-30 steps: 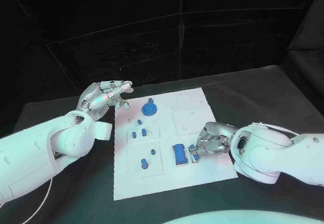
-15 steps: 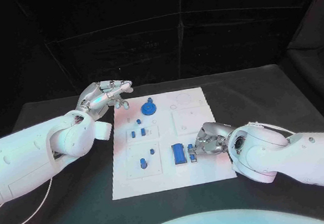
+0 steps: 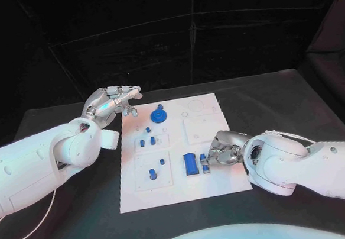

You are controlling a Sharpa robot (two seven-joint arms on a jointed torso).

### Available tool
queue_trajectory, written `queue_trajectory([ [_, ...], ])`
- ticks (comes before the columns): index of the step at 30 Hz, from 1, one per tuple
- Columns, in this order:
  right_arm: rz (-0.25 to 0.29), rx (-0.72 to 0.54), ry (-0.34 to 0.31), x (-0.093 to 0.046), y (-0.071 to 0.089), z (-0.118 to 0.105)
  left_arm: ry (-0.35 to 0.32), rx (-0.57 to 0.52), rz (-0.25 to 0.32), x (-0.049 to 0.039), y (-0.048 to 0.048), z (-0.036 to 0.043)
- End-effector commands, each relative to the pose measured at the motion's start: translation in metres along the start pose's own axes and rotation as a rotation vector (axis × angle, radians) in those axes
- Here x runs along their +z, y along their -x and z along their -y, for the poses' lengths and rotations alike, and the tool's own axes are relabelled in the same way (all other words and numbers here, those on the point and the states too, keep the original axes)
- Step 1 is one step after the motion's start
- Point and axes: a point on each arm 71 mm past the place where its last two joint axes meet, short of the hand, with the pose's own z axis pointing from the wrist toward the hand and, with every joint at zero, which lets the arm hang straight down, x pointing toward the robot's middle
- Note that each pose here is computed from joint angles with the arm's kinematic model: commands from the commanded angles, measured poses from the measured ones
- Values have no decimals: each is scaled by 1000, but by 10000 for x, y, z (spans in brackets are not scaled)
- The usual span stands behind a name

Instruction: Assemble the parts on the task board

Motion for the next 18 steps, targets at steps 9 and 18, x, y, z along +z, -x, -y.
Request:
queue_trajectory([
  [9, 125, 44, 208, -88, 140, -46, -6, -8, -9, 5, -5, 12],
  [18, 160, -23, 297, -103, 182, -42, -6, -8, -9, 6, -5, 12],
])
